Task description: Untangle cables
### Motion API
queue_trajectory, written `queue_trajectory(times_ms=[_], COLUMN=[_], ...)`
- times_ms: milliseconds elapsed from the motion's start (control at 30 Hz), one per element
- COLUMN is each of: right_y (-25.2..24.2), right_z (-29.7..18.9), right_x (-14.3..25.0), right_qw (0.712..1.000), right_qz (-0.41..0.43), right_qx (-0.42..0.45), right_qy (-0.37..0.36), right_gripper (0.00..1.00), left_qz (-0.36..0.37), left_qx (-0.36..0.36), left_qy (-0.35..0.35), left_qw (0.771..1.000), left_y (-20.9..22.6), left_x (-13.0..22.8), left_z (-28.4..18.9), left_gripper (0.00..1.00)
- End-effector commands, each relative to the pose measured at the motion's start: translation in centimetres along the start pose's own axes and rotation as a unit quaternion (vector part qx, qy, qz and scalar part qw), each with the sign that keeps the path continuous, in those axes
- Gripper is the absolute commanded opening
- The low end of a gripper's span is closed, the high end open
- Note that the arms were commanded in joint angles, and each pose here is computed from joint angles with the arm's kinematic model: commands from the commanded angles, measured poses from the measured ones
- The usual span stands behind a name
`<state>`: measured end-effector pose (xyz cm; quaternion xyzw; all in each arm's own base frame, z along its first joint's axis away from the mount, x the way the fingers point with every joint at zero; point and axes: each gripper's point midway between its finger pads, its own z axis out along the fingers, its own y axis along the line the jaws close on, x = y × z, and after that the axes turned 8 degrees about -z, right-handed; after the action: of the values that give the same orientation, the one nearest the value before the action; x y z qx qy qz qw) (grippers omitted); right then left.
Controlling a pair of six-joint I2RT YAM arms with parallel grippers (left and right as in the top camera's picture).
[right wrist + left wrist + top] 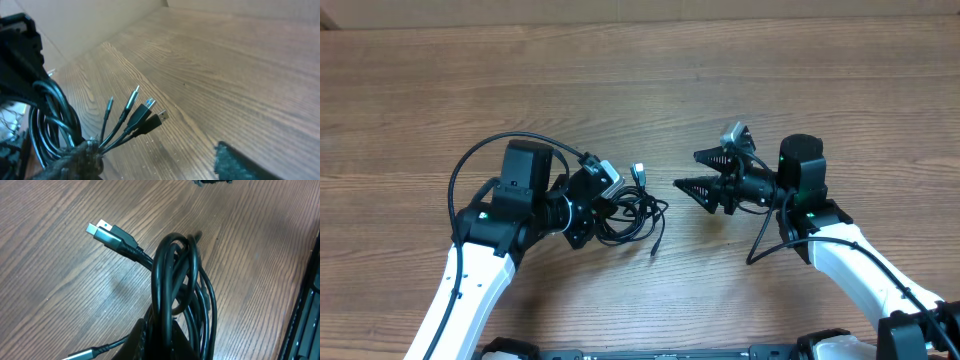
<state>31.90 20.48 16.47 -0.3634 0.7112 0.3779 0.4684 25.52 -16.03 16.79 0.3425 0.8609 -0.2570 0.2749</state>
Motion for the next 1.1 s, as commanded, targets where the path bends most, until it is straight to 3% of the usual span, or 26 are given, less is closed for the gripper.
queue_trajectory(times_ms=[0, 100, 633, 833, 1067], right_y=[0.2, 0.4, 2.0, 4.6, 5.4], right_z=[-0.2, -0.2, -0.3, -0.2, 0.2], right_x=[-1.7, -1.7, -1.7, -1.8, -1.9], right_qw=[1.000, 1.000, 0.998, 0.989, 0.986], right_qz=[-0.020, -0.019, -0.016, -0.081, -0.099], right_qx=[-0.005, -0.010, -0.058, -0.120, -0.130], right_qy=[-0.016, -0.016, -0.020, -0.031, -0.033], right_gripper=[0.63, 0.42, 0.43, 0.43, 0.43], left_qz=[0.027, 0.032, 0.055, 0.062, 0.065], left_qx=[0.014, 0.018, 0.033, 0.044, 0.088], left_qy=[-0.027, -0.036, -0.055, -0.065, -0.062], left_qw=[0.999, 0.999, 0.996, 0.995, 0.992], left_y=[-0.9, -1.0, -1.5, -1.8, -2.9], left_x=[-1.6, -2.0, -2.8, -3.4, -3.3], left_z=[-0.7, -0.7, -0.8, -0.5, 0.3], left_gripper=[0.04, 0.04, 0.04, 0.04, 0.04])
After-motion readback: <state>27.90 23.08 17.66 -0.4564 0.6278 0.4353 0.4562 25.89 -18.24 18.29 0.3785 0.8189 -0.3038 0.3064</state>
